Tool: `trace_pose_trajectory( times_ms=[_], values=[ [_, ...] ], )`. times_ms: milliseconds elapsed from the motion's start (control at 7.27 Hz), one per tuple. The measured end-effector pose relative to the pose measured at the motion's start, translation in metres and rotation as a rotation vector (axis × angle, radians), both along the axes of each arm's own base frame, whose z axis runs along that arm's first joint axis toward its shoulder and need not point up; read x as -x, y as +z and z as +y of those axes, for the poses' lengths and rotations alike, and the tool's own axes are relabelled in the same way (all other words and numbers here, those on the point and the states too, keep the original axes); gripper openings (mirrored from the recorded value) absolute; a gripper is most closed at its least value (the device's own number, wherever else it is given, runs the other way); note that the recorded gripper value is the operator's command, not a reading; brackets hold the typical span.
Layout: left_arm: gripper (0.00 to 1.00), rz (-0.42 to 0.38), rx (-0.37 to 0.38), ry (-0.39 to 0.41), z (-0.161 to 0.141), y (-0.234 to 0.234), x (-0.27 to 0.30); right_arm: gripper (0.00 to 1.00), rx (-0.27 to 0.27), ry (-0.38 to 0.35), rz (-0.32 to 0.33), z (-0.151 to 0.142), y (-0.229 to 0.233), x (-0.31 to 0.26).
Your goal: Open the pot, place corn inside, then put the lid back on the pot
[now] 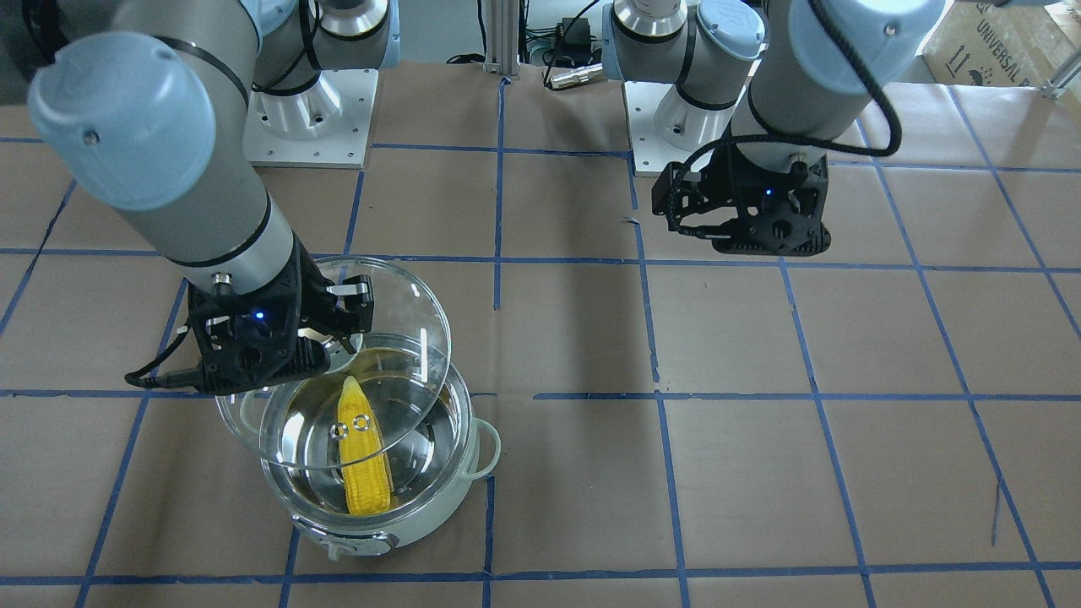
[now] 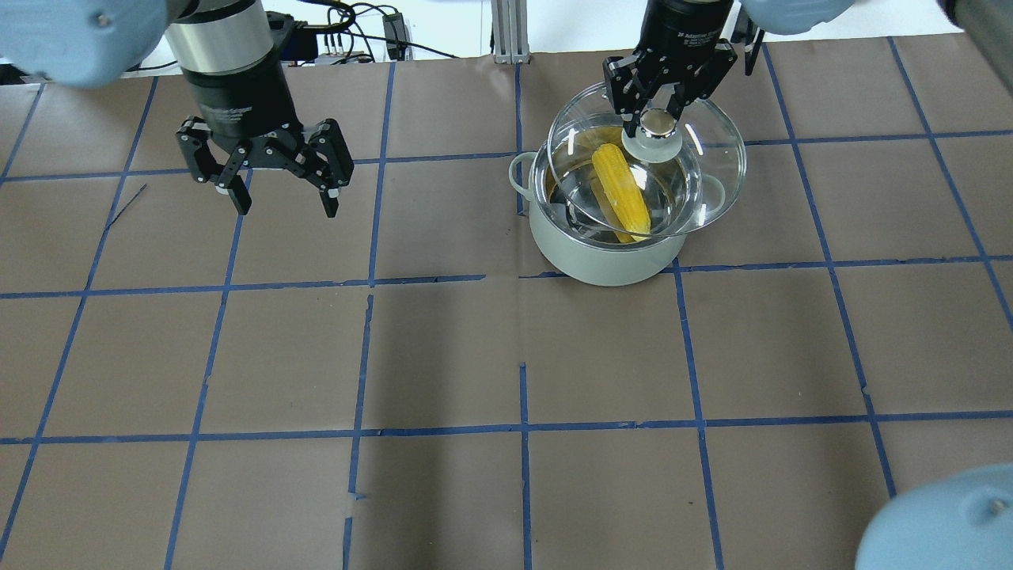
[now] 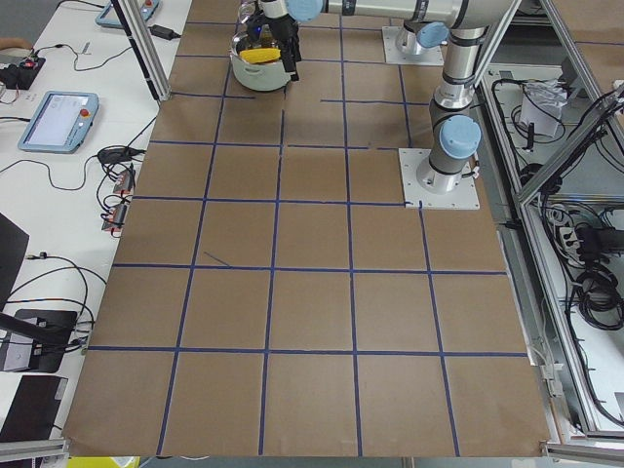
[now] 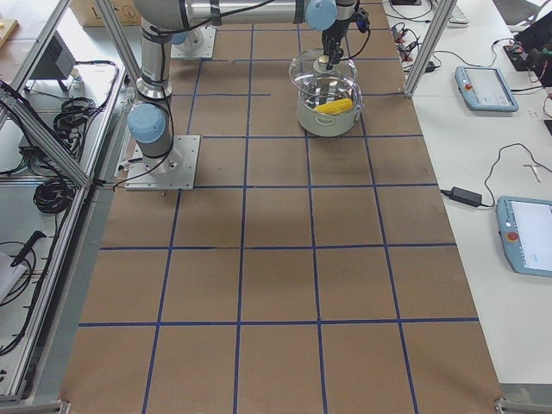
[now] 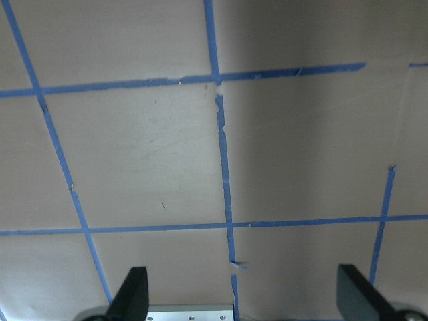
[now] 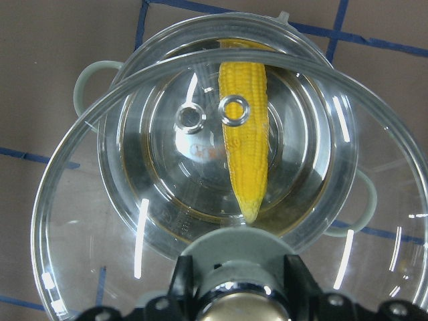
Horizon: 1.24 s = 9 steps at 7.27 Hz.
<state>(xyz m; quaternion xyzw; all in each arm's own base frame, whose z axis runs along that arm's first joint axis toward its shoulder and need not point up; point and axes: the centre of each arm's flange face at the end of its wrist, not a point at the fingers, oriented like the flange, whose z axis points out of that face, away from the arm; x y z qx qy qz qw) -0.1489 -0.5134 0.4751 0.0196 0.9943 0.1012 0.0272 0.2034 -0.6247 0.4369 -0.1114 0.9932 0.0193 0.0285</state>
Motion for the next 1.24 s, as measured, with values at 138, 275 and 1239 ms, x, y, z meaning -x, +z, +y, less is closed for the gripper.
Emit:
trace_pose_trajectory(
  times_ms=[138,275,1239],
  values=[
    [1.0,0.003,0.063,0.012,0.019,0.008,-0.008,0.34,0.003,0.003,0.006,-0.012,-0.016,-0.002],
    [1.0,0.006,0.129,0.02,0.031,0.011,-0.012,0.34,0.002,0.003,0.007,-0.021,-0.029,-0.003],
    [1.0,0.011,0.249,0.045,0.016,0.017,-0.016,0.34,-0.032,0.032,0.013,-0.033,-0.069,-0.023]
  ],
)
